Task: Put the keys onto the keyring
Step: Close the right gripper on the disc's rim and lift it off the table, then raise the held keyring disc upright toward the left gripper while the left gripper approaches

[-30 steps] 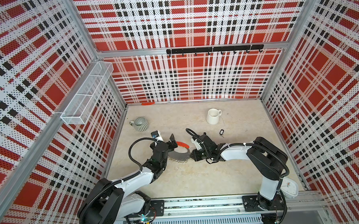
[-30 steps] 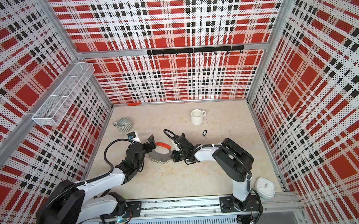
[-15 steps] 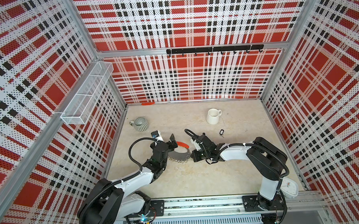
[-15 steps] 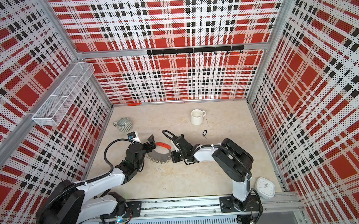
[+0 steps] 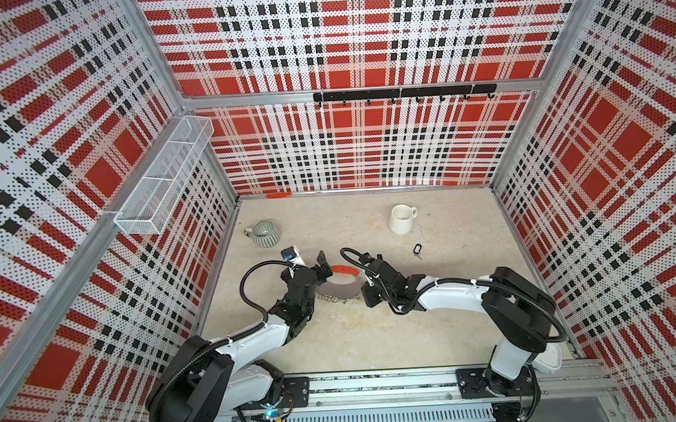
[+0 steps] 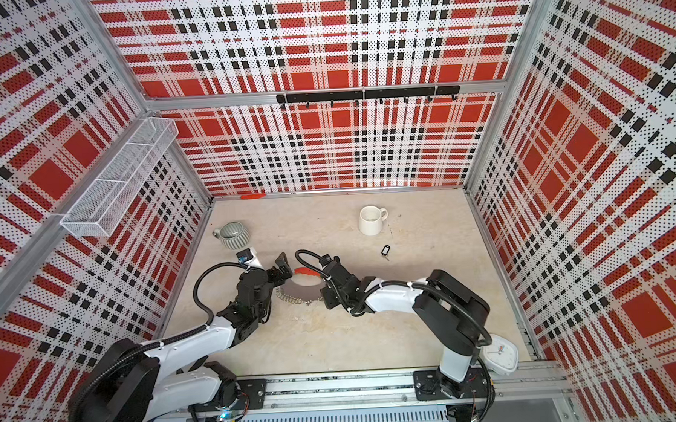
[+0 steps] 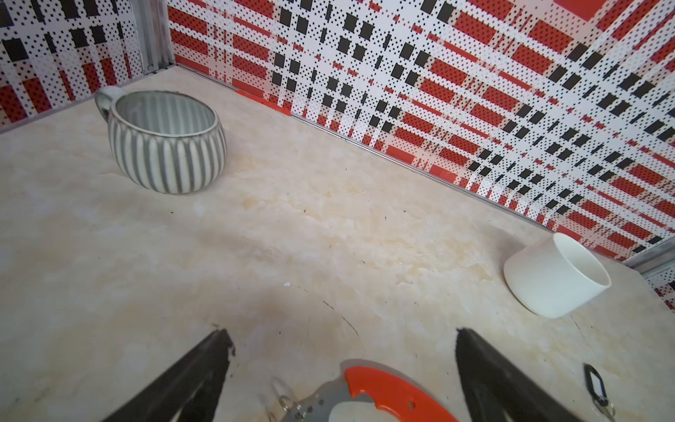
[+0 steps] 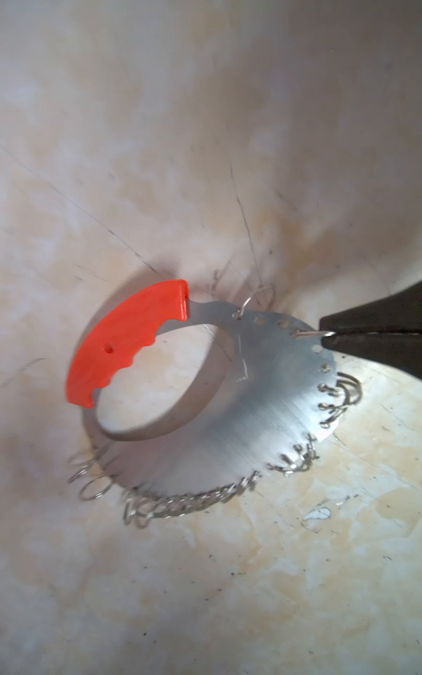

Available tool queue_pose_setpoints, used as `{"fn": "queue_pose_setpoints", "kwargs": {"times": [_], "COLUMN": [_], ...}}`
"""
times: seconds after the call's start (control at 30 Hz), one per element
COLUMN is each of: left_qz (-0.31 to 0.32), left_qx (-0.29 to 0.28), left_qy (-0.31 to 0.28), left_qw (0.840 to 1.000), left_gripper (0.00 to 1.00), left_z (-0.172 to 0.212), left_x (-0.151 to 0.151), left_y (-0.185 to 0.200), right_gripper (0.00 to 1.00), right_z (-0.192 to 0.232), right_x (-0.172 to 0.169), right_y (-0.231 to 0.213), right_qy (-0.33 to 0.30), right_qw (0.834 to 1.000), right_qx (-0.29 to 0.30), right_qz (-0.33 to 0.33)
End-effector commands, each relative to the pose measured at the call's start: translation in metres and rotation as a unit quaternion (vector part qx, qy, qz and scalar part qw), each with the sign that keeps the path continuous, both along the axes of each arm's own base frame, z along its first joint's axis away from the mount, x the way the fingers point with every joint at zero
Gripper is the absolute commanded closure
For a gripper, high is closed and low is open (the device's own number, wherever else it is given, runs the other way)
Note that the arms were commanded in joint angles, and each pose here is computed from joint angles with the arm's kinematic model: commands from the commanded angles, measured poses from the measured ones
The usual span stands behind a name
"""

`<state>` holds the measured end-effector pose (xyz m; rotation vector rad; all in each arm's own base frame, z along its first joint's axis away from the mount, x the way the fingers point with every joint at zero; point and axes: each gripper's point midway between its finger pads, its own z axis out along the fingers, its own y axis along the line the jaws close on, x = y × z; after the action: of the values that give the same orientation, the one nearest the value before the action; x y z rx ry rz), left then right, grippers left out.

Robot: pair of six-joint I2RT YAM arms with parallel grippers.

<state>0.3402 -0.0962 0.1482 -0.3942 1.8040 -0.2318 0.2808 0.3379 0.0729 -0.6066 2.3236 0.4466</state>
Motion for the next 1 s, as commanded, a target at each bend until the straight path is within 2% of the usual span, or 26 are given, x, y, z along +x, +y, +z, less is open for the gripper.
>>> {"fn": "queue_pose_setpoints", "kwargs": {"times": [0.0, 0.17, 0.27, 0.4, 0.63, 0.83, 0.97], "left_qz": [0.01, -0.039, -0.093, -0.165, -0.281, -0.316, -0.343], "left_qx": [-0.006, -0.021, -0.082, -0.163, -0.173, -0.188, -0.209], "left_qy": [-0.015, -0.062, -0.076, -0.074, -0.085, -0.105, -0.104], "left_qw": [1.0, 0.997, 0.989, 0.97, 0.94, 0.924, 0.91], "left_gripper": [0.02, 0.02, 0.01, 0.1, 0.14, 0.19, 0.3], "left_z": [0.006, 0.025, 0.047, 0.073, 0.114, 0.15, 0.166], "left_x": [-0.003, -0.014, -0.012, -0.009, -0.02, -0.024, -0.023], "left_y": [0.007, -0.001, -0.012, -0.026, -0.07, -0.093, -0.106], "right_gripper": [1.0, 1.0, 1.0, 1.0, 1.0, 1.0, 1.0], "right_z": [0.048, 0.1, 0.138, 0.182, 0.232, 0.267, 0.291], "right_x": [0.02, 0.017, 0.012, 0.003, -0.006, -0.018, -0.021], "right_y": [-0.015, -0.02, -0.026, -0.031, -0.044, -0.045, -0.044], "right_qy": [-0.106, -0.167, -0.199, -0.211, -0.225, -0.238, -0.241], "right_qw": [0.994, 0.985, 0.978, 0.97, 0.953, 0.936, 0.919], "right_qx": [0.007, 0.048, 0.065, 0.118, 0.181, 0.228, 0.28], "right_qz": [-0.041, -0.024, -0.007, 0.034, 0.091, 0.123, 0.136]}}
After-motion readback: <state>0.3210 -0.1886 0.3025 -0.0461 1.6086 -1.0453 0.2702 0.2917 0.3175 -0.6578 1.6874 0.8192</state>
